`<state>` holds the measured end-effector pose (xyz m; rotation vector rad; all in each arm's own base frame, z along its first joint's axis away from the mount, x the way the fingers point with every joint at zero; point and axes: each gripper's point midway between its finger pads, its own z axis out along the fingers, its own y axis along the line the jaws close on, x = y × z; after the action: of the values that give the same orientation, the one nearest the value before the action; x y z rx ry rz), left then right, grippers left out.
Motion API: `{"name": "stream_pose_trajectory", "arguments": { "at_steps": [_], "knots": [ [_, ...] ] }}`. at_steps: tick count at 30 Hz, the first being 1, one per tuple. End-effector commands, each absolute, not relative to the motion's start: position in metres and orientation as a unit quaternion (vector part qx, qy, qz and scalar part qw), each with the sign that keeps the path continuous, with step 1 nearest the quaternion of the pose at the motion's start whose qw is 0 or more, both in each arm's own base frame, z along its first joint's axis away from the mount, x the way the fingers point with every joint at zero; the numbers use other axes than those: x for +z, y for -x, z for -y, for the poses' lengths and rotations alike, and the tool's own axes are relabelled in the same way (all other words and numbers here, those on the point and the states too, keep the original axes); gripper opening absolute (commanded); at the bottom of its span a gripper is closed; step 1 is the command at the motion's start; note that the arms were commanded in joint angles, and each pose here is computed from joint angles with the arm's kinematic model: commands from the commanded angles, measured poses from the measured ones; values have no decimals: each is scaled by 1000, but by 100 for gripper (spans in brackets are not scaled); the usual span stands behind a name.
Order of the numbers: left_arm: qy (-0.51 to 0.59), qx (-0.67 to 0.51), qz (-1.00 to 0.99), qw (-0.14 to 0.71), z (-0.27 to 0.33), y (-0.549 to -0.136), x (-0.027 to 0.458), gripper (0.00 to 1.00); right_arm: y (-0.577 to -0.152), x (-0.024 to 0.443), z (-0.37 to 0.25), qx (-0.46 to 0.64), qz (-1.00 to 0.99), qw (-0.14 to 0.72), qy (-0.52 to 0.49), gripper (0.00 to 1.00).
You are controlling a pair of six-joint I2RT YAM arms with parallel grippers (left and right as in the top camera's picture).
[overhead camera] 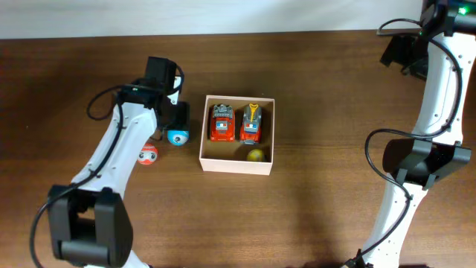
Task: Pack container
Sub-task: 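Move the left gripper back left and grasp the blue ball, then carry the blue ball into the box and release it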
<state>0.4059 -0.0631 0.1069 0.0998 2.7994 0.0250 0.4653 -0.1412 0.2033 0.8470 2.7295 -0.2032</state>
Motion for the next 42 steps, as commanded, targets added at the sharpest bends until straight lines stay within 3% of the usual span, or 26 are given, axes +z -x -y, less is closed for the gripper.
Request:
{"name": "stream_pose_trajectory", "arguments": {
  "at_steps": [1, 13, 18, 24, 30, 42],
  "knots": [
    [-23, 22, -991, 132, 58, -405, 72, 62, -461, 225, 142, -69, -938, 162, -299, 99],
    [-12, 28, -996, 89, 59, -411, 10, 61, -461, 225, 142, -69, -938, 162, -299, 99],
    [-12, 27, -996, 89, 59, -411, 10, 37, -461, 225, 142, -69, -938, 162, -299, 99],
    [-13, 21, -996, 80, 61, -408, 13, 33, -461, 225, 142, -69, -938, 162, -299, 99],
    [-13, 22, -997, 73, 62, -412, 33, 33, -461, 225, 142, -69, -938, 162, -299, 99],
    [-31, -10, -996, 84, 76, -427, 124, 34, -461, 225, 142, -69, -938, 162, -299, 99]
  ]
}}
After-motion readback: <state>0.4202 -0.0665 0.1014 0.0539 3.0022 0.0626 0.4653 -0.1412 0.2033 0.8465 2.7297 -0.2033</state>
